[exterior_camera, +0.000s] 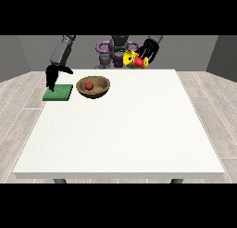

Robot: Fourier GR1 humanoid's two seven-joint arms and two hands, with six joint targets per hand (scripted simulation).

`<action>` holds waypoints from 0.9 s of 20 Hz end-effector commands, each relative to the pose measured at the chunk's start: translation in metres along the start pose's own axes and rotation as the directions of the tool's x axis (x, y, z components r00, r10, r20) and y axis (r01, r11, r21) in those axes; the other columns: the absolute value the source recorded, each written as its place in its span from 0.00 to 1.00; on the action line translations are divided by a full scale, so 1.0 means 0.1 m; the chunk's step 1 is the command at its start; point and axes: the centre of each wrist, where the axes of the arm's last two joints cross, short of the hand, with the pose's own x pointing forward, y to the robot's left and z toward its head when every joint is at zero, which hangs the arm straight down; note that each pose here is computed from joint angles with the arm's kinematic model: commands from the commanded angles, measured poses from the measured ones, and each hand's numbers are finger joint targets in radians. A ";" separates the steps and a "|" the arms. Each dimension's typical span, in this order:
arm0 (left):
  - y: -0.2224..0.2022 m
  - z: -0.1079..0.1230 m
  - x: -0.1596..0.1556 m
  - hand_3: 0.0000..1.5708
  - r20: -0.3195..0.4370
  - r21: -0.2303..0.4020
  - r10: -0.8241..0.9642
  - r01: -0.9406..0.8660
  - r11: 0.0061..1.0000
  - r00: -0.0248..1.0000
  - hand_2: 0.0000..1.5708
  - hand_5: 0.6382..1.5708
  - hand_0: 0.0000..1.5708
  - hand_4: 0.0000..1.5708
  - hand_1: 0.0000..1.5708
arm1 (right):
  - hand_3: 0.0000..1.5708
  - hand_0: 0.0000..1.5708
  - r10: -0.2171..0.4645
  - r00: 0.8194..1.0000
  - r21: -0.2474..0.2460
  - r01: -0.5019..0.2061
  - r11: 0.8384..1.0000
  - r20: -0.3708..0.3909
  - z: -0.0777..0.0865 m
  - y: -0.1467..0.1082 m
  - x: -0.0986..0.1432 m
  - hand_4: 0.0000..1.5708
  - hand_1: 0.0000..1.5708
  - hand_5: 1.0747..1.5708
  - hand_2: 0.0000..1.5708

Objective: Pick the cup and pour the ball into the bowl, then pick the bowl and place it on the pad

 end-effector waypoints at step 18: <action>-0.35 0.70 -1.11 0.00 -0.202 0.158 0.677 -0.659 0.736 0.708 0.00 0.96 0.00 0.00 0.00 | 0.00 0.00 -0.018 0.994 0.186 0.038 0.982 -0.104 -0.08 0.79 -0.21 0.00 0.00 0.95 0.00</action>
